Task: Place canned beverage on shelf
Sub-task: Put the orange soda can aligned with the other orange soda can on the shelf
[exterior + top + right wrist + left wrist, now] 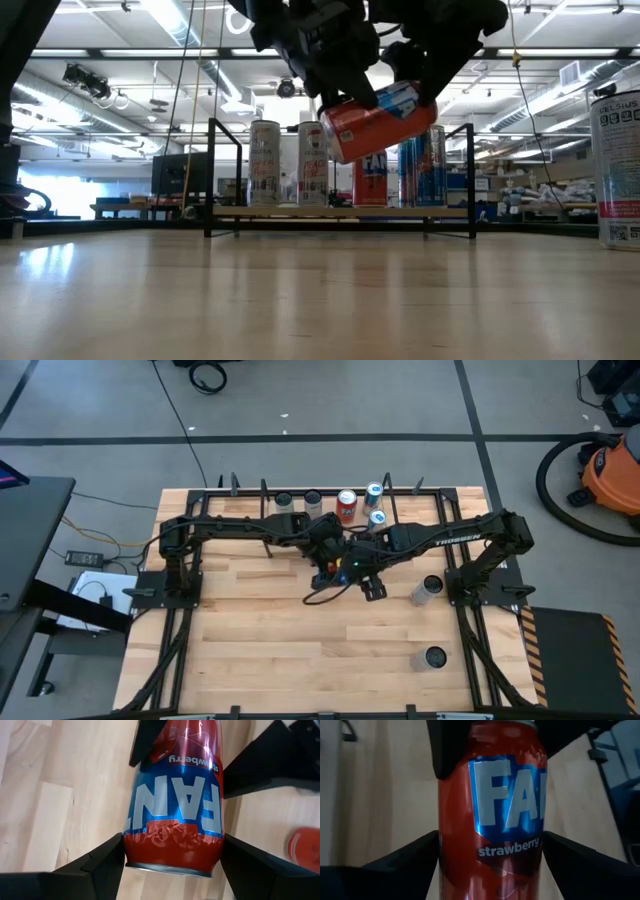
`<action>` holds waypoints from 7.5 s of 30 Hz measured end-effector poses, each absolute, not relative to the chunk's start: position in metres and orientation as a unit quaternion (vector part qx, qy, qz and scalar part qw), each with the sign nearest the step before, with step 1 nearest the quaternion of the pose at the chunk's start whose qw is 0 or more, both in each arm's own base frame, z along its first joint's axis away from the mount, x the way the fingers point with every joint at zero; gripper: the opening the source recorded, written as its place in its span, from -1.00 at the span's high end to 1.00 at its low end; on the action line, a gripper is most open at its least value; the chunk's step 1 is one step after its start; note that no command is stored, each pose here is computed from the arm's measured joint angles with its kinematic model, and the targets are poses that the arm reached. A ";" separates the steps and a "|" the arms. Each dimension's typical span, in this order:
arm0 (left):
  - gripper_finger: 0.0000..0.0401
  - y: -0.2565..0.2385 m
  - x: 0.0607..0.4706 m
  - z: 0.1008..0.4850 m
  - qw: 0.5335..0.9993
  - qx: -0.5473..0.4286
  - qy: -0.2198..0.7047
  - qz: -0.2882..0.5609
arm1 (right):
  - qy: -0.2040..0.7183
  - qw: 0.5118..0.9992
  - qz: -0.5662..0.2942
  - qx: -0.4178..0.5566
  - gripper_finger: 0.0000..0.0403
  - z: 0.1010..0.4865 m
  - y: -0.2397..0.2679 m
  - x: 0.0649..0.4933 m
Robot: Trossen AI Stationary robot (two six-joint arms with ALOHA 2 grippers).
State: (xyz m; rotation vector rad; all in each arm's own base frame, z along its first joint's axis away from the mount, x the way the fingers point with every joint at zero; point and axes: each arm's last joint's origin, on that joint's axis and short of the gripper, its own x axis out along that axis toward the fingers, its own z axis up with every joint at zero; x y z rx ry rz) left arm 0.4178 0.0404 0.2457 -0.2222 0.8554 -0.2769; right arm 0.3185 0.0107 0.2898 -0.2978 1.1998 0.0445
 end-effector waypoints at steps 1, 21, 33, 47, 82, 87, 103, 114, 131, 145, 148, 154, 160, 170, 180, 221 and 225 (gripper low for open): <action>-0.73 0.040 0.418 0.246 0.893 -0.110 0.413 -0.138 | 0.560 0.815 0.024 -0.143 -0.45 0.290 0.011 0.319; -0.68 0.043 0.417 0.246 0.891 -0.122 0.412 -0.146 | 0.534 0.830 0.010 -0.159 -0.45 0.292 0.013 0.324; -0.48 0.043 0.416 0.246 0.890 -0.128 0.414 -0.142 | 0.535 0.831 0.017 -0.152 -0.64 0.293 0.013 0.324; -0.48 0.059 0.411 0.240 0.877 -0.152 0.444 -0.108 | 0.476 0.867 -0.050 -0.140 -0.68 0.331 0.010 0.300; -0.56 0.072 0.422 0.261 0.929 -0.124 0.346 0.052 | 0.288 0.942 -0.117 -0.128 -0.68 0.421 0.002 0.198; -0.56 0.071 0.417 0.279 0.938 -0.133 0.314 0.052 | 0.290 0.941 -0.117 -0.129 -0.68 0.420 0.002 0.201; -0.56 0.058 0.370 0.341 0.949 -0.096 0.298 0.049 | 0.281 0.947 -0.133 -0.079 -0.68 0.415 0.002 0.217; -0.57 0.049 0.286 0.402 0.939 -0.058 0.295 0.165 | 0.287 0.942 -0.133 -0.108 -0.68 0.405 0.001 0.245; -0.57 0.022 0.220 0.369 0.927 -0.077 0.259 0.259 | 0.291 0.939 -0.147 -0.111 -0.68 0.393 -0.001 0.270; -0.57 0.025 0.236 0.267 0.965 -0.101 0.037 0.239 | 0.288 0.938 -0.157 -0.111 -0.68 0.392 -0.002 0.273; -0.57 0.027 0.238 0.252 0.966 -0.101 0.002 0.238 | 0.285 0.939 -0.159 -0.111 -0.68 0.392 -0.002 0.273; -0.57 0.031 0.252 0.226 0.966 -0.073 0.026 0.247 | 0.272 0.943 -0.161 -0.107 -0.68 0.395 -0.002 0.275; -0.57 0.032 0.268 0.214 0.968 -0.062 0.003 0.242 | 0.269 0.943 -0.162 -0.107 -0.68 0.395 -0.002 0.275; -0.57 0.034 0.288 0.191 0.966 -0.058 -0.068 0.241 | 0.268 0.944 -0.161 -0.107 -0.68 0.395 -0.002 0.275; -0.57 0.052 0.296 0.162 0.956 -0.090 -0.089 0.265 | 0.255 0.949 -0.171 -0.072 -0.68 0.397 -0.002 0.276; -0.57 0.051 0.358 0.167 0.979 -0.031 -0.089 0.179 | 0.369 0.925 -0.090 0.009 -0.68 0.334 -0.069 0.324; -0.57 0.051 0.360 0.164 0.980 -0.030 -0.072 0.181 | 0.383 0.918 -0.104 0.022 -0.57 0.332 -0.071 0.321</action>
